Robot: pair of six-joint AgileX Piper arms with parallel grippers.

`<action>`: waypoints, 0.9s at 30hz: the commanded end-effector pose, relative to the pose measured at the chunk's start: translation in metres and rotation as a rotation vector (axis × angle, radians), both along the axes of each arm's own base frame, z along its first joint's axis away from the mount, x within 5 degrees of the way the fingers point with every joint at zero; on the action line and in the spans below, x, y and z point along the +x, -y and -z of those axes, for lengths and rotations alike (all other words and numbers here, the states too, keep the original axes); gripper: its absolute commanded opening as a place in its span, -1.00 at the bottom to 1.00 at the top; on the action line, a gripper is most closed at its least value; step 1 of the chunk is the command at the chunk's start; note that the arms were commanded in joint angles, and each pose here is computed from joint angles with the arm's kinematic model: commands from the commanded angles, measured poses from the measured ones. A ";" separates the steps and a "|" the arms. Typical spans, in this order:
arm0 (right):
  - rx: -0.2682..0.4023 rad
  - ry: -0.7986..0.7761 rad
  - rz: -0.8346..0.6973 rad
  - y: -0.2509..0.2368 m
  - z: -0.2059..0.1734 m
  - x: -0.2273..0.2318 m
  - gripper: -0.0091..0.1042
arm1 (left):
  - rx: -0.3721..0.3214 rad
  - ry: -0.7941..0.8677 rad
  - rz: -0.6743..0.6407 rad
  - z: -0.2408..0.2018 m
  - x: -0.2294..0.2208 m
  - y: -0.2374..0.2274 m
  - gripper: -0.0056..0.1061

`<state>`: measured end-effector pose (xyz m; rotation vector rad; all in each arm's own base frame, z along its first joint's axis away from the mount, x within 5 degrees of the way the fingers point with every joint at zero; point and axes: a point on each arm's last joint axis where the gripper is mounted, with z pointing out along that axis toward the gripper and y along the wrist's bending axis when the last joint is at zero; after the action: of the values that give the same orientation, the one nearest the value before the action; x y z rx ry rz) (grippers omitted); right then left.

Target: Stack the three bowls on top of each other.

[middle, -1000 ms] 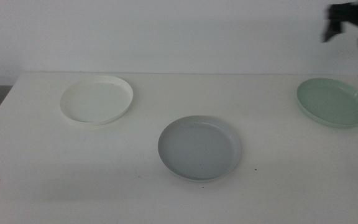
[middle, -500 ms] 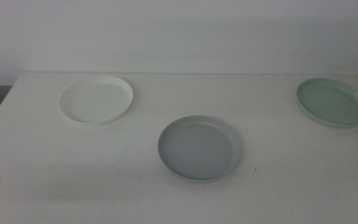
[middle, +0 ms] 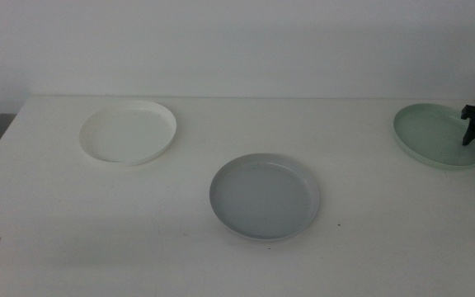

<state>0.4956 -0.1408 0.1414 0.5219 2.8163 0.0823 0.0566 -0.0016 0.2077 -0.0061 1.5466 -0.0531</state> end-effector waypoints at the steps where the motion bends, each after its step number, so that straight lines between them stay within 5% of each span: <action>1: 0.008 0.016 0.005 0.003 0.001 0.001 -0.06 | -0.005 0.014 -0.001 -0.001 0.000 0.000 0.78; 7: -0.005 0.048 0.031 0.007 0.000 0.003 -0.88 | -0.005 0.014 -0.001 -0.001 0.000 0.000 0.78; 12: -0.010 0.123 0.021 0.003 -0.049 -0.003 -0.88 | -0.005 0.014 -0.001 -0.001 0.000 0.000 0.78; 17: 0.087 0.274 -0.098 -0.056 -0.110 -0.029 -0.88 | 0.029 0.015 -0.004 -0.001 0.000 0.000 0.78; 27: 0.171 0.223 -0.388 -0.222 -0.122 -0.087 -0.88 | 0.011 0.014 -0.002 -0.001 0.000 0.000 0.78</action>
<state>0.4161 0.0631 0.2621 0.0351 2.6459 0.4141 0.0566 -0.0015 0.2077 0.0127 1.5464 -0.0315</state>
